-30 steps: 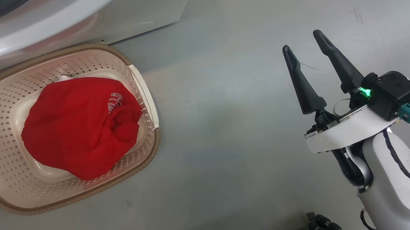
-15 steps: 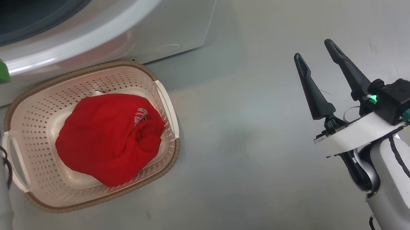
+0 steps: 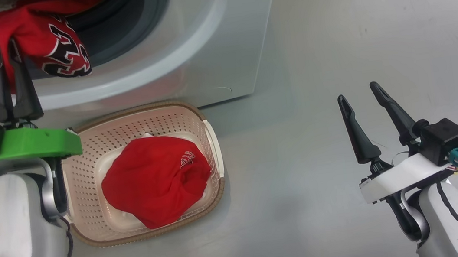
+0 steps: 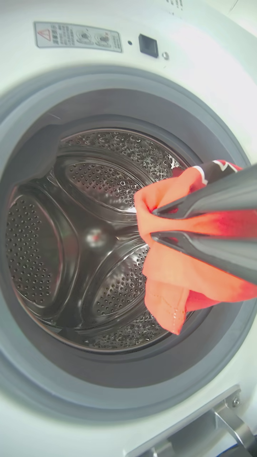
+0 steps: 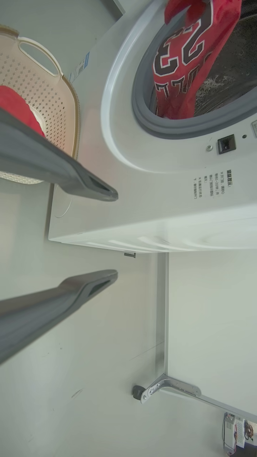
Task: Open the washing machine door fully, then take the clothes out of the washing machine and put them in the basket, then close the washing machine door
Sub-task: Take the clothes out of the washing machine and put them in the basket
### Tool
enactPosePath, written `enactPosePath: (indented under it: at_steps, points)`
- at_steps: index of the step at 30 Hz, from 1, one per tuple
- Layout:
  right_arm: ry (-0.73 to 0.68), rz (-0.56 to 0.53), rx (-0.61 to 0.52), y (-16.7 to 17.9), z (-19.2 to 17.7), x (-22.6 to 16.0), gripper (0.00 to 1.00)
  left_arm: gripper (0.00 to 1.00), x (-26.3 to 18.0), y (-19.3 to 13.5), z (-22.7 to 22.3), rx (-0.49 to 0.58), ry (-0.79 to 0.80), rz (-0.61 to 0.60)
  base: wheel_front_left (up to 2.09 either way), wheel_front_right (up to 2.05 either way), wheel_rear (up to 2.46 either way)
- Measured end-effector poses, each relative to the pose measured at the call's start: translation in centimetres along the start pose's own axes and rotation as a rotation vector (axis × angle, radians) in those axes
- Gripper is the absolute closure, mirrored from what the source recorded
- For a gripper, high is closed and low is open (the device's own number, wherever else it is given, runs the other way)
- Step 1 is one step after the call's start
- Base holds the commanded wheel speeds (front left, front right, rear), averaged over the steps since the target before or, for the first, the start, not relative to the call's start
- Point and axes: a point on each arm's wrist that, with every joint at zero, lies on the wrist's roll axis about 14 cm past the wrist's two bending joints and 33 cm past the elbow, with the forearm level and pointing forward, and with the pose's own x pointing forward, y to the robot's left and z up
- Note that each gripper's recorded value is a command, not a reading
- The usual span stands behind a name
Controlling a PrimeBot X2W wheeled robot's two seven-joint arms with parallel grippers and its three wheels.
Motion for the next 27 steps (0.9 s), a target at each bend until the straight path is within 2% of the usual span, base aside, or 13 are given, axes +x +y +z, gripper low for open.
enactPosePath:
  at_steps: [19, 23, 27]
  points:
    - [-0.065, 0.082, -0.005, 3.7, 2.6, -2.6, 0.00, 1.00, -7.8, -2.2, 8.3, 0.049, -0.179, -0.051, 0.00, 0.00, 0.00]
    - [-0.071, 0.104, -0.006, 4.5, 2.8, -2.6, 0.00, 1.00, -9.5, -1.5, 7.1, 0.041, -0.135, -0.023, 0.00, 0.00, 0.00]
    - [-0.076, 0.113, -0.009, 4.8, 3.0, -2.6, 0.00, 1.00, -11.1, -1.6, 3.0, -0.021, 0.020, -0.008, 0.00, 0.00, 0.00]
